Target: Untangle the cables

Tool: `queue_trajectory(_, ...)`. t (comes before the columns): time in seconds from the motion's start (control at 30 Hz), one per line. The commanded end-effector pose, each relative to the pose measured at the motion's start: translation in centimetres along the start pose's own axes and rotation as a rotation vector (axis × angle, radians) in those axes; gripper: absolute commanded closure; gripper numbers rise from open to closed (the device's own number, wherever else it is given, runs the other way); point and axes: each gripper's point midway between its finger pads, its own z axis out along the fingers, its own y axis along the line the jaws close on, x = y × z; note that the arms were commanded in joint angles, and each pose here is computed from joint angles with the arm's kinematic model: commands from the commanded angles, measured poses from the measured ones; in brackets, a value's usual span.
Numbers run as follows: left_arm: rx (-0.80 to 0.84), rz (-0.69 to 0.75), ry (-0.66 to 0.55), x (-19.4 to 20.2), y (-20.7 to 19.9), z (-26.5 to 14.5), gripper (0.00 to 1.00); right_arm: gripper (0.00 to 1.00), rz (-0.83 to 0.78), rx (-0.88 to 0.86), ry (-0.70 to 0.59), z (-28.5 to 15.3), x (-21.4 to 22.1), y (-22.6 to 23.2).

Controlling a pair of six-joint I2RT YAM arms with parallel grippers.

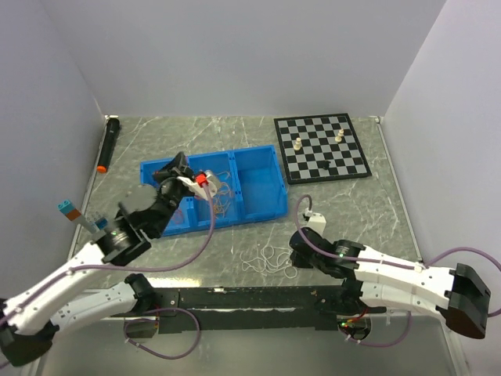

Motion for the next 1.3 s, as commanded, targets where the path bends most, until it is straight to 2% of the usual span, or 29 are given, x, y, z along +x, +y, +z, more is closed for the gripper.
queue_trajectory(0.0, -0.131, -0.132, 0.114, 5.6, 0.9, 0.0, 0.99, 1.0, 0.013, -0.028, -0.065, -1.2, -1.5, 0.3)
queue_trajectory(0.2, -0.208, -0.245, 0.126, 7.2, 3.5, 1.2, 0.99, 1.0, 0.04, -0.035, -0.076, -1.6, -1.5, -0.1)
queue_trajectory(0.4, -0.268, -0.325, 0.085, 6.6, 5.6, 1.4, 0.99, 1.0, 0.049, -0.045, -0.071, -1.4, -1.3, 0.0)
queue_trajectory(0.57, -0.225, -0.324, 0.177, 9.1, 3.1, 1.4, 0.99, 1.0, 0.046, -0.049, -0.073, -1.5, -1.4, 0.2)
queue_trajectory(0.8, -0.113, -0.274, 0.29, 13.8, -2.4, 0.1, 0.97, 1.0, 0.054, -0.073, -0.088, -2.1, -2.0, 0.7)
queue_trajectory(0.83, -0.09, -0.265, 0.311, 14.5, -3.1, 0.1, 0.91, 1.0, 0.056, -0.079, -0.092, -2.2, -2.1, 0.7)
queue_trajectory(0.87, -0.07, -0.259, 0.329, 14.9, -3.6, 0.2, 0.78, 1.0, 0.059, -0.086, -0.094, -2.4, -2.1, 0.8)
queue_trajectory(0.93, -0.016, -0.26, 0.36, 15.3, -4.6, 0.6, 0.46, 1.0, 0.062, -0.099, -0.104, -2.7, -2.5, 1.1)
queue_trajectory(0.97, -0.013, -0.271, 0.347, 14.7, -4.3, 0.9, 0.34, 1.0, 0.064, -0.102, -0.107, -2.9, -2.6, 1.2)
queue_trajectory(1.07, 0.029, -0.313, 0.269, 12.1, -3.4, 2.0, 0.1, 1.0, 0.061, -0.111, -0.121, -3.5, -3.2, 1.4)
queue_trajectory(1.1, 0.051, -0.323, 0.233, 11.0, -3.3, 2.3, 0.06, 1.0, 0.063, -0.116, -0.13, -3.8, -3.5, 1.5)
queue_trajectory(1.17, 0.118, -0.345, 0.135, 8.2, -3.3, 2.7, 0.06, 1.0, 0.07, -0.128, -0.155, -4.6, -4.3, 1.7)
queue_trajectory(1.27, 0.319, -0.352, 0.013, 3.5, -6.6, 2.3, 0.07, 1.0, 0.083, -0.164, -0.206, -6.2, -5.8, 2.2)
